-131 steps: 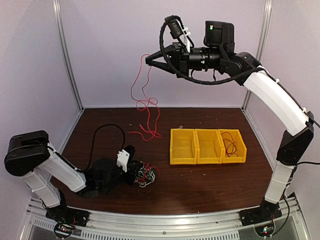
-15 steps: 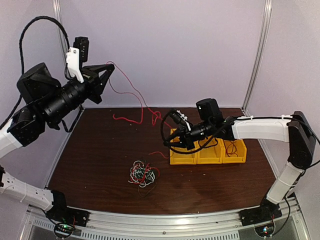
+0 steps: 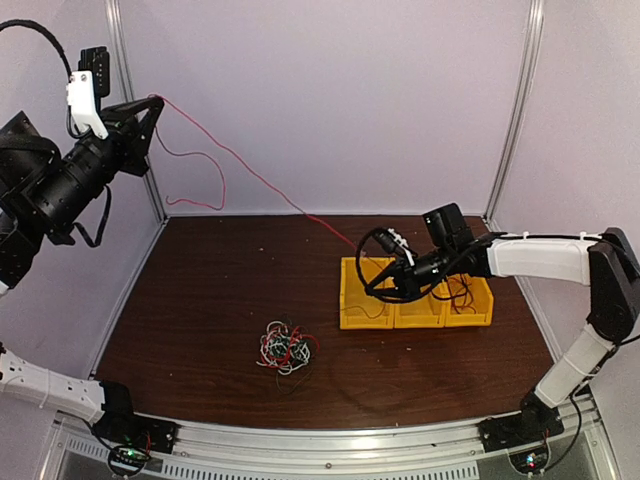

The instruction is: Untangle the cables

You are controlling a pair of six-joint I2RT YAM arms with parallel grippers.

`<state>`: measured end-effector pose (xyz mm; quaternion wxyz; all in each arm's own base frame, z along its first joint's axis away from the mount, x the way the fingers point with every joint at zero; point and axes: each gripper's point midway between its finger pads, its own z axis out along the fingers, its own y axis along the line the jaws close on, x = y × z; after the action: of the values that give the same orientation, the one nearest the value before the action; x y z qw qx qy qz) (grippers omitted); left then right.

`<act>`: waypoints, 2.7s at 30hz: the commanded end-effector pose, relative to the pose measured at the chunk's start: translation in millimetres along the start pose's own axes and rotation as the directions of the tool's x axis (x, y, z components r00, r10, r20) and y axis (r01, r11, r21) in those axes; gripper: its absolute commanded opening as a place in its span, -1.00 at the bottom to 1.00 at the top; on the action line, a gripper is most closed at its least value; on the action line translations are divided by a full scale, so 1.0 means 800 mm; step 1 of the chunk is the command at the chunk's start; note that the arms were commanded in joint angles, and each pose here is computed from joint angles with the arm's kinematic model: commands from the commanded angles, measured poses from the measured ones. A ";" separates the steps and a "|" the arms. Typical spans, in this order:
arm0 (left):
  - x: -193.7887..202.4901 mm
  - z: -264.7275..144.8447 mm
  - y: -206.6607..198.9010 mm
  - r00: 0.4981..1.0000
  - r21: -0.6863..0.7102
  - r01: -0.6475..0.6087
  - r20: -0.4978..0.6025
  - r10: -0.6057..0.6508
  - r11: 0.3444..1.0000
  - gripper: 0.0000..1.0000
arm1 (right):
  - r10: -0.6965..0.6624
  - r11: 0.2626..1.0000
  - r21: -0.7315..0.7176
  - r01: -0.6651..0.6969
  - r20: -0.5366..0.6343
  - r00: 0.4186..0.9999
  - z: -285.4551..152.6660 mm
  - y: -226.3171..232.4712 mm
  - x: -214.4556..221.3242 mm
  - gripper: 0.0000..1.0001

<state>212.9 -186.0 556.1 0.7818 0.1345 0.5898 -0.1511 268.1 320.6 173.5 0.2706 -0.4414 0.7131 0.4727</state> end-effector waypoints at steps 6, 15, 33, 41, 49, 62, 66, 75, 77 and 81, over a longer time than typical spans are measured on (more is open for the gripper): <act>0.122 0.068 -0.164 0.981 0.342 0.069 -0.194 -0.001 0.937 -1.00 | -0.128 0.966 0.237 0.106 0.080 0.989 -0.110 -0.003 -0.069 -1.00; 0.172 0.132 -0.293 0.976 0.530 0.207 -0.174 -0.133 0.822 -1.00 | -0.061 0.830 0.557 0.008 0.077 0.995 -0.229 -0.072 -0.048 -1.00; 0.304 0.240 -0.469 0.864 0.551 0.504 -0.302 -0.403 0.666 -1.00 | 0.230 0.633 0.739 -0.232 0.108 0.967 -0.298 -0.167 0.081 -0.79; 0.355 0.252 -0.494 0.836 0.528 0.548 -0.333 -0.436 0.648 -1.00 | 0.232 0.599 0.775 -0.201 0.072 0.970 -0.333 -0.135 0.082 0.23; 0.366 0.250 -0.504 0.815 0.544 0.577 -0.340 -0.468 0.609 -1.00 | 0.034 0.676 0.735 0.041 -0.087 0.996 -0.341 -0.046 0.063 0.17; 0.347 0.243 -0.509 0.791 0.576 0.607 -0.367 -0.490 0.548 -1.00 | -0.096 0.810 0.581 0.076 0.003 0.995 -0.285 -0.059 0.025 0.57; 0.341 0.242 -0.509 0.785 0.581 0.613 -0.368 -0.499 0.536 -1.00 | -0.140 0.821 0.559 0.117 -0.001 0.990 -0.269 -0.065 0.014 0.60; 0.326 0.242 -0.506 0.777 0.589 0.618 -0.359 -0.517 0.520 -1.00 | -0.171 0.845 0.519 0.127 0.037 0.985 -0.235 -0.063 0.006 0.57; 0.324 0.241 -0.507 0.771 0.591 0.625 -0.363 -0.523 0.511 -1.00 | -0.178 0.846 0.517 0.127 0.051 0.983 -0.230 -0.060 0.003 0.50; 0.327 0.241 -0.507 0.770 0.584 0.628 -0.368 -0.522 0.514 -1.00 | -0.186 0.815 0.570 0.101 0.092 0.978 -0.236 -0.064 -0.014 -0.27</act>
<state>297.7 -662.0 295.3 0.5162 0.2301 0.6017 -0.5644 313.1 142.8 212.2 0.4271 -0.3809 0.7763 0.2644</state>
